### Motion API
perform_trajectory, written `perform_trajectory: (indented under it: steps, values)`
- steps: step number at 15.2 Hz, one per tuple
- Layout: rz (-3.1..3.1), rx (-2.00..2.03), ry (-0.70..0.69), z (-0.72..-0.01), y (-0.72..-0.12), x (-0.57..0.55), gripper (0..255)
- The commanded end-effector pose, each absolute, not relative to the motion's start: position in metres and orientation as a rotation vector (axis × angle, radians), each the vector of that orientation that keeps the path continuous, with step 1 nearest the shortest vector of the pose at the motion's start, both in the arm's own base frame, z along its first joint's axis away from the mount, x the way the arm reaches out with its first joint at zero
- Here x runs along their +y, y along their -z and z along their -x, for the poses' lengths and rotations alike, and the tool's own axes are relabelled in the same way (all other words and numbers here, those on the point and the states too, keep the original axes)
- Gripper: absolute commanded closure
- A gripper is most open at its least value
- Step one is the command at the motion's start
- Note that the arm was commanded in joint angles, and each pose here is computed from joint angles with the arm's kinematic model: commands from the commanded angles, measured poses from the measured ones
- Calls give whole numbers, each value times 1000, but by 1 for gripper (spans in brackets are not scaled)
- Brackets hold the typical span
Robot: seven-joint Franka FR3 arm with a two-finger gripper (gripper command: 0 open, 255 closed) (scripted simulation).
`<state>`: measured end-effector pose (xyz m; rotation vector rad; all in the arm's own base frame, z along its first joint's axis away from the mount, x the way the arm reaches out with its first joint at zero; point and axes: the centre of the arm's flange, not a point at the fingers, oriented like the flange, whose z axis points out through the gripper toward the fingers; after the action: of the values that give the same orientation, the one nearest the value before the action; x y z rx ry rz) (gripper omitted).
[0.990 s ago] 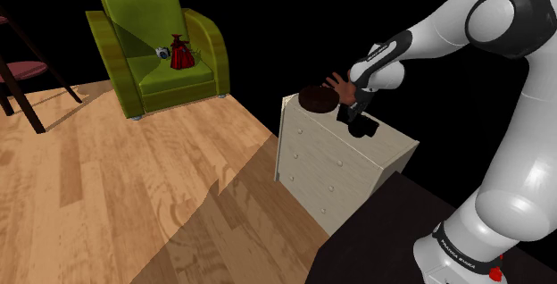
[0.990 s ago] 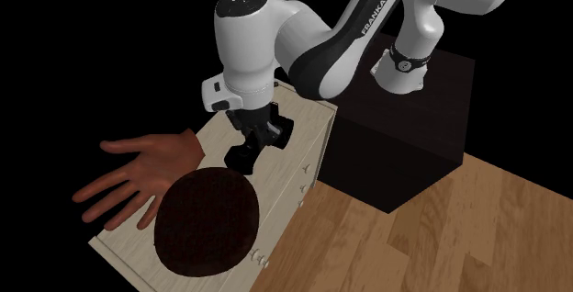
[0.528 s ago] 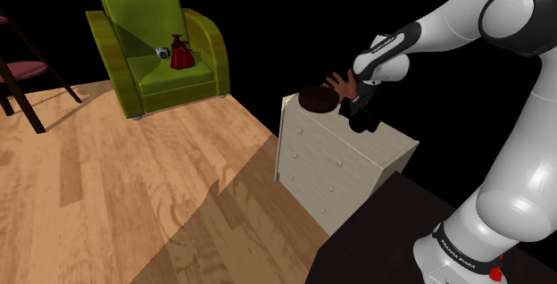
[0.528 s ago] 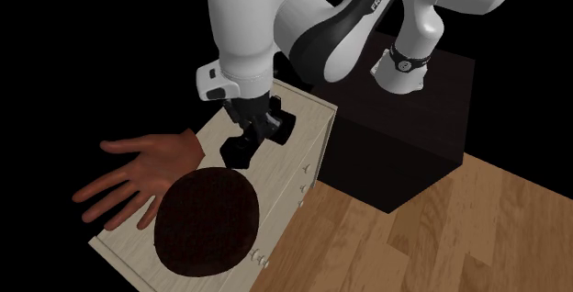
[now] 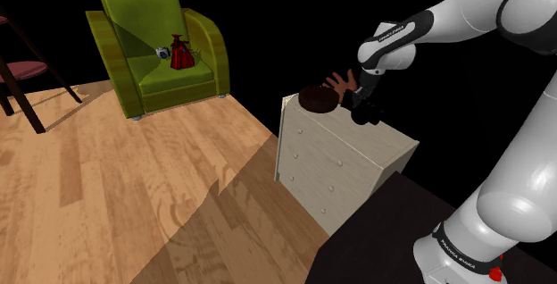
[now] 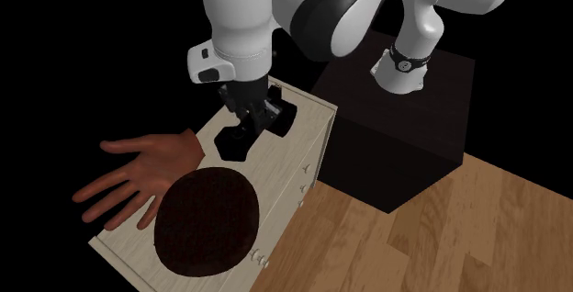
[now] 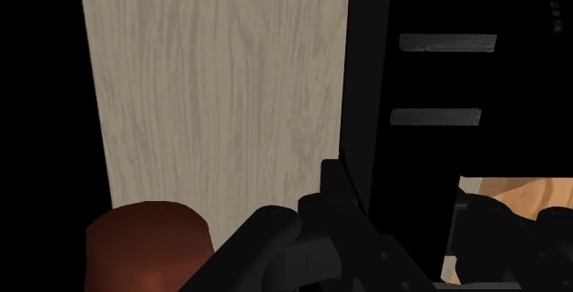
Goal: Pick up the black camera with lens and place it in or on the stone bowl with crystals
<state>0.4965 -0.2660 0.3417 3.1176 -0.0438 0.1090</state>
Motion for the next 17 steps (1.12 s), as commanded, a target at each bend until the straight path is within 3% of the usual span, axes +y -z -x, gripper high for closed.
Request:
perform_trajectory:
  steps: [1, 17]
  values:
    - [-3117, -44, -110, -496, -353, -266, 255]
    - [-3117, -44, -110, -496, -438, -266, 255]
